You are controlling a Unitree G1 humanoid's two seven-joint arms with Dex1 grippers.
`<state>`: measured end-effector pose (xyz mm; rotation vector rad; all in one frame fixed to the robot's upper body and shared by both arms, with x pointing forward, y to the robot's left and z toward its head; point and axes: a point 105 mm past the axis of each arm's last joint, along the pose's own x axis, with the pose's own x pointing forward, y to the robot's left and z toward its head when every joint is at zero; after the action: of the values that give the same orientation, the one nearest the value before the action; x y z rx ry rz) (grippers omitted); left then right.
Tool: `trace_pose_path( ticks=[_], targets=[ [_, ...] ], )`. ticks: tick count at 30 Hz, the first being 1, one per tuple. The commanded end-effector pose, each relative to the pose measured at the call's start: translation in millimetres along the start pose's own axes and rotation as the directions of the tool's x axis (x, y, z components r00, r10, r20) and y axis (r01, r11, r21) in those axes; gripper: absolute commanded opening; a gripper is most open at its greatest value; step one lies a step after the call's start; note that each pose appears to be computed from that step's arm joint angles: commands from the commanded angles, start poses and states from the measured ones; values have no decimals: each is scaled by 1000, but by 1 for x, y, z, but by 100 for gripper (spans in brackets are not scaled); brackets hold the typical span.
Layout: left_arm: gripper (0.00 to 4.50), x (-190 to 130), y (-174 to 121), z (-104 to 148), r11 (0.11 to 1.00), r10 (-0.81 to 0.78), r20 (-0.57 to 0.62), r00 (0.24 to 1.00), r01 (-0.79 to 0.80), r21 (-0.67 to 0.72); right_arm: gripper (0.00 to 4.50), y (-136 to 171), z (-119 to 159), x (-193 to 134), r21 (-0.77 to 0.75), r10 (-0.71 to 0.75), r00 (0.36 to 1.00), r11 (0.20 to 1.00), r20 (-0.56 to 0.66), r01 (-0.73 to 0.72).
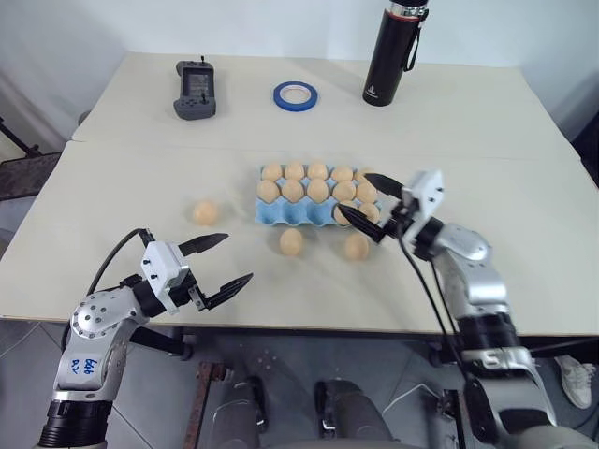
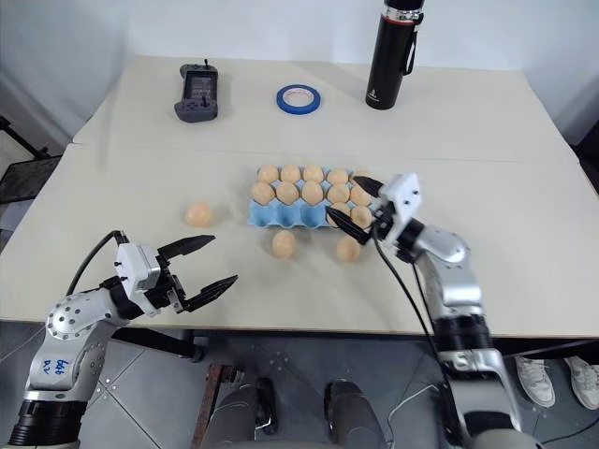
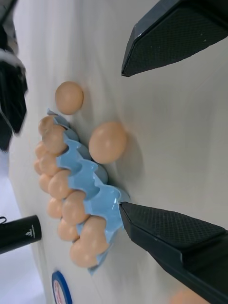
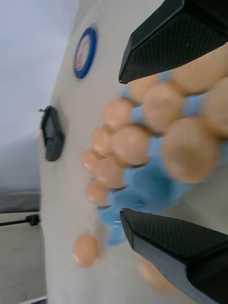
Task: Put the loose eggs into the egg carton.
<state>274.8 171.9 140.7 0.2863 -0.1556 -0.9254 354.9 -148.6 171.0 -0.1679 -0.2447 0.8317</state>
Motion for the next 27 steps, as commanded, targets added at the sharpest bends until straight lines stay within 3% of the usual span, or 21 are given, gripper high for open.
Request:
trace_pose_path(
  ticks=[1,7,13,20,27],
  targets=[
    [450,0,3,2,1000,-8,1,1000,8,19,441,-10,13,-35,-54,-29,1000,998,-10,28],
    [450,9,-3,-4,997,-81,3,997,81,-13,441,2,-9,-100,-106,-52,980,994,-193,32],
    [450,19,-10,-4,987,-157,35,987,158,-33,441,13,-24,-119,-86,-126,971,990,-202,111],
    [450,16,-8,0,983,-181,46,982,181,-3,441,34,-13,-81,12,-46,990,999,-134,48],
    [450,4,-7,-3,988,-154,17,988,154,1,441,45,-25,-42,61,-12,980,998,-199,25]
  ],
)
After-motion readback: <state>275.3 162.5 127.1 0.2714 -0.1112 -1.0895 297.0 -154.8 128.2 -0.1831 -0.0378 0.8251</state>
